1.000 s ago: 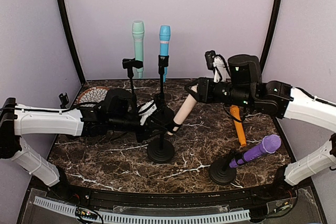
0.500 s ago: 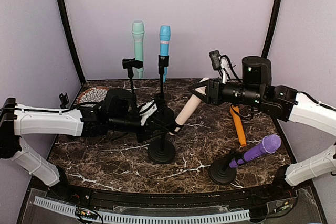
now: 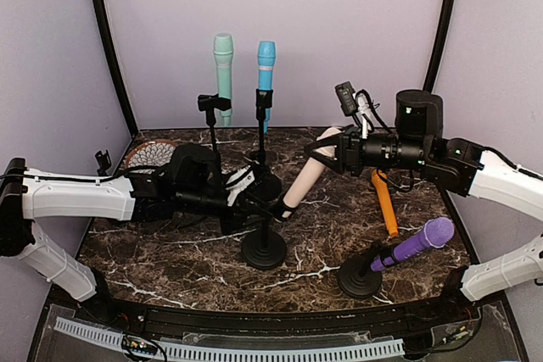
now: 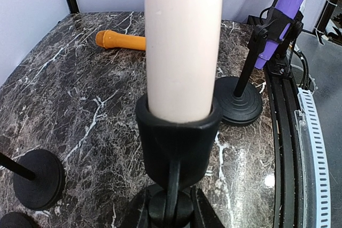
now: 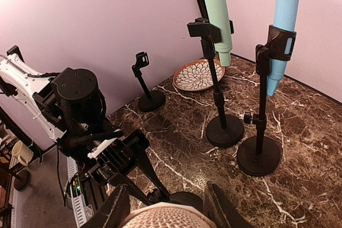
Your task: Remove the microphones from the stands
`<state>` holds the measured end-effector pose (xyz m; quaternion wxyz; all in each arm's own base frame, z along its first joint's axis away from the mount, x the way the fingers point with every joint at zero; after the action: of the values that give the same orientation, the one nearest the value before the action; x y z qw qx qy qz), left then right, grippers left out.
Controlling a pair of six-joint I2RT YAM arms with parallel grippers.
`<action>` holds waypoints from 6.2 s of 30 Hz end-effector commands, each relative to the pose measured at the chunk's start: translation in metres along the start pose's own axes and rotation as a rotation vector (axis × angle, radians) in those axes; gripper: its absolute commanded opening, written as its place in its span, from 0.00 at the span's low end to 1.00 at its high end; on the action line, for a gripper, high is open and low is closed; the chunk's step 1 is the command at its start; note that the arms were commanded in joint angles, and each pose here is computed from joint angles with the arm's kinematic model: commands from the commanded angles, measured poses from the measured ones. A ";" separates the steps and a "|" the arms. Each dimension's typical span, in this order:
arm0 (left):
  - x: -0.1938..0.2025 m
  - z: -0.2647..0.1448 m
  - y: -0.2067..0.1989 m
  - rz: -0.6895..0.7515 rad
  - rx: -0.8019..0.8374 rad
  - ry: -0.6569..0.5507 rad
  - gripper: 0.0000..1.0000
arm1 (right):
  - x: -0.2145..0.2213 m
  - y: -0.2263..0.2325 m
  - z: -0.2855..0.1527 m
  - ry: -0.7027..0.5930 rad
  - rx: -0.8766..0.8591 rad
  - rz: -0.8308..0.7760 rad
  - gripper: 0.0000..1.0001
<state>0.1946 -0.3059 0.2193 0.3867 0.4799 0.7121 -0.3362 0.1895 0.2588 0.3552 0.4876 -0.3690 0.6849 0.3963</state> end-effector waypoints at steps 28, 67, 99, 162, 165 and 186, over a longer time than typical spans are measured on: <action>0.034 0.005 0.010 -0.038 -0.091 0.170 0.00 | -0.080 -0.034 -0.041 -0.156 0.556 0.114 0.14; 0.050 -0.201 0.150 -0.556 -0.981 0.000 0.00 | 0.093 -0.220 -0.121 0.712 1.147 0.471 0.16; 0.074 -0.207 0.174 -0.633 -1.120 0.106 0.36 | 0.210 -0.312 -0.112 0.580 1.101 0.775 0.54; -0.072 0.109 -0.122 0.180 0.517 -0.033 0.82 | 0.028 -0.088 -0.143 -0.069 0.152 0.332 0.99; -0.084 0.125 -0.120 0.169 0.564 -0.048 0.82 | 0.026 -0.083 -0.145 -0.080 0.133 0.319 0.99; -0.074 0.180 -0.108 0.105 0.601 -0.083 0.57 | 0.029 -0.074 -0.148 -0.093 0.106 0.312 0.99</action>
<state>0.1489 -0.5171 0.1925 0.2511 0.5995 0.5611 -0.5125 0.1954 0.0893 0.3402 0.4599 -0.2025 0.7447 0.4392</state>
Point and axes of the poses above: each gripper's point midway between its finger pads, its own z axis out along the fingers, its own y axis along the line the jaws close on, x = y × z, the point moved 8 cm from there along -z, back along the fingers, and after that the axes turned 8 degrees about -z, right-handed, at the moved point
